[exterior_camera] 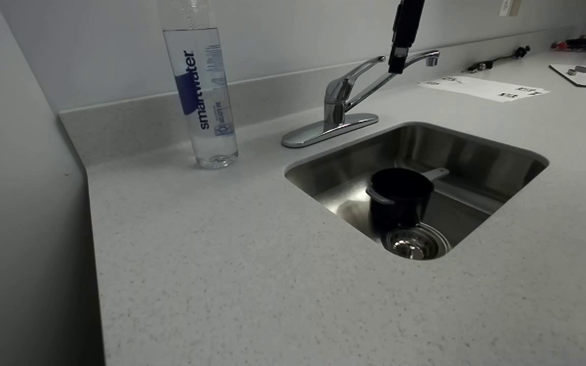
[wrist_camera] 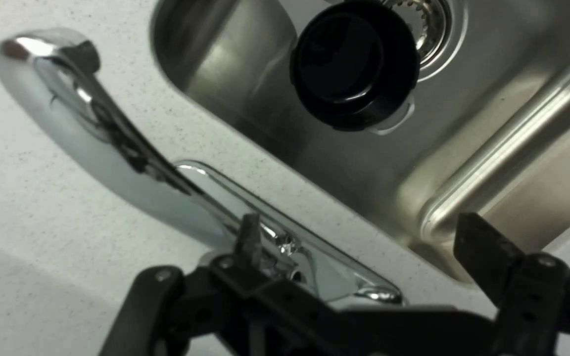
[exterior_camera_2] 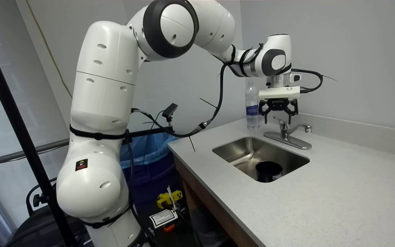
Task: Move the faucet spout from the right to the left
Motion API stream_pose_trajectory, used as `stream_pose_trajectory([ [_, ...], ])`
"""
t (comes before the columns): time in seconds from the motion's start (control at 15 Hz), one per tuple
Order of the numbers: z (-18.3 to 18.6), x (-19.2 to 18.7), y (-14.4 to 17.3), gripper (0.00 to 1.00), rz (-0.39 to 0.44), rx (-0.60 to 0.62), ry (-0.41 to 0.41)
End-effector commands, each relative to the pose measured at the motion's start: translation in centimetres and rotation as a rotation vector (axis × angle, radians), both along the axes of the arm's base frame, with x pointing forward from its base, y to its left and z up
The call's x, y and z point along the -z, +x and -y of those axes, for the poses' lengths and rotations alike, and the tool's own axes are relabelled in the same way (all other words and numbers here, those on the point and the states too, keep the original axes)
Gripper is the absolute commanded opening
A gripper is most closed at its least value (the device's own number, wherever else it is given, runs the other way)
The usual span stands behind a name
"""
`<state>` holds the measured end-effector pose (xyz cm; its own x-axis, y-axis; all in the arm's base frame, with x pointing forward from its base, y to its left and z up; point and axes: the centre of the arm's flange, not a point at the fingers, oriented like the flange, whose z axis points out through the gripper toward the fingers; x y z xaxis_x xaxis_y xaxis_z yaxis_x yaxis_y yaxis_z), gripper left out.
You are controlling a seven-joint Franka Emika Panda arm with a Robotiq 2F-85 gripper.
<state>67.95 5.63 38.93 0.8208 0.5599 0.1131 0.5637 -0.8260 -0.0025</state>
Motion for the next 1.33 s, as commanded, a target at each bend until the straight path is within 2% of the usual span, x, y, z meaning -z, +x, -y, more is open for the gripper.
stream_pose_trajectory([
  [0.0, 2.0, -2.9, -0.2, 1.0, 0.097, 0.019, 0.006],
  [0.33, 4.3, -2.5, 1.1, 1.0, 0.184, 0.081, -0.019],
  [0.67, 5.5, -0.4, 1.7, 1.0, 0.195, 0.124, -0.033],
  [1.13, 5.5, 1.1, 1.4, 1.0, 0.12, 0.143, -0.042],
  [1.27, 5.3, 1.1, 0.8, 1.0, 0.049, 0.132, -0.034],
])
